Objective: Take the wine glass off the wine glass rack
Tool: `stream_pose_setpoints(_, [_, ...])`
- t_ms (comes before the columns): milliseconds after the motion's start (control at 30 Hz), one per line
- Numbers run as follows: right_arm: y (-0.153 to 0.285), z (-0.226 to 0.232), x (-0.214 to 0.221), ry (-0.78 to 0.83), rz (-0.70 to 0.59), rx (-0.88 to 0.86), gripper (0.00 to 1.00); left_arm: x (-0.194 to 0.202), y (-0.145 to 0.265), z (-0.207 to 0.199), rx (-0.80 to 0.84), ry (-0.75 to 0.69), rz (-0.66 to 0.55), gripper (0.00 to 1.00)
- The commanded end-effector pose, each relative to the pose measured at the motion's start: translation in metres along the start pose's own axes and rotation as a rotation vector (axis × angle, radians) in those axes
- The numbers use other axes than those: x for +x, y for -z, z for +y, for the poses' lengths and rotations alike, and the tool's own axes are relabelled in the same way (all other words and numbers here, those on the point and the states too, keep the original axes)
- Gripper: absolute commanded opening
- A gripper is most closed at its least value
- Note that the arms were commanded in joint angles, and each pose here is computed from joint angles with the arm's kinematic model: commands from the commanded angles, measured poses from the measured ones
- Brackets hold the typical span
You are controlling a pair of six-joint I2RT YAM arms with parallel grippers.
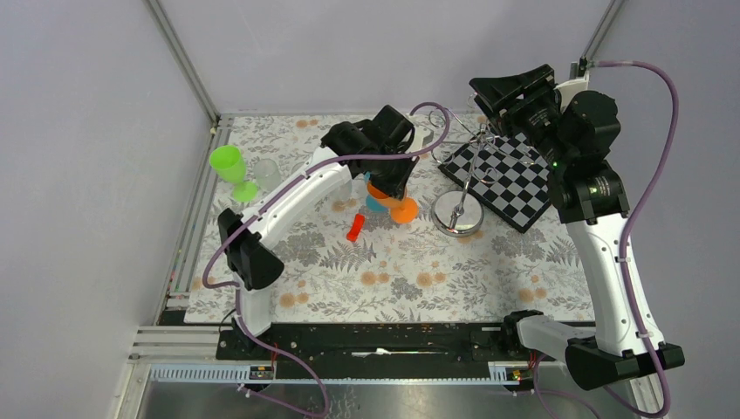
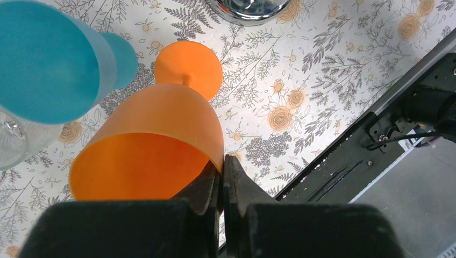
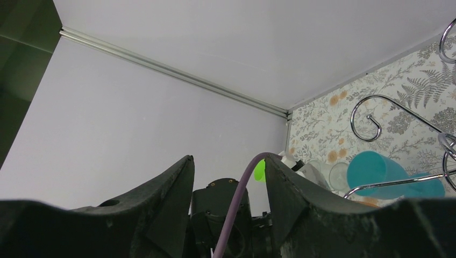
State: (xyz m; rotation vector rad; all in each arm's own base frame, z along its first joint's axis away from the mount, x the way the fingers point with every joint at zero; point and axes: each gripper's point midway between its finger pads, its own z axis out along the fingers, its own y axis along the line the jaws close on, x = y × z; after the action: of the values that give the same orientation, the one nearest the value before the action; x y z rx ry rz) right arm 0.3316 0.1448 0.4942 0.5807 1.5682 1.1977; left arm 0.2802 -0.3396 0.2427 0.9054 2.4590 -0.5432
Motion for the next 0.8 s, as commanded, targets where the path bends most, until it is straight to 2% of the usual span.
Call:
stream_pose_setpoints(0, [0.01, 0.012, -0.005, 0.013, -0.015, -0.037, 0.58, -0.029, 0.004, -0.004, 0.012, 0.033, -0.102, 0.0])
stream_pose_setpoints(333, [0.013, 0.011, -0.004, 0.005, -0.008, -0.038, 0.58, -0.059, -0.024, 0.013, 0.079, 0.273, -0.142, 0.0])
stream_pose_setpoints(567, [0.014, 0.008, -0.004, 0.002, -0.01, -0.027, 0.58, -0.06, -0.044, 0.012, 0.102, 0.309, -0.121, 0.0])
stream_pose_setpoints(767, [0.013, 0.006, -0.003, -0.006, -0.004, -0.021, 0.58, -0.059, -0.052, 0.022, 0.053, 0.335, -0.119, 0.05])
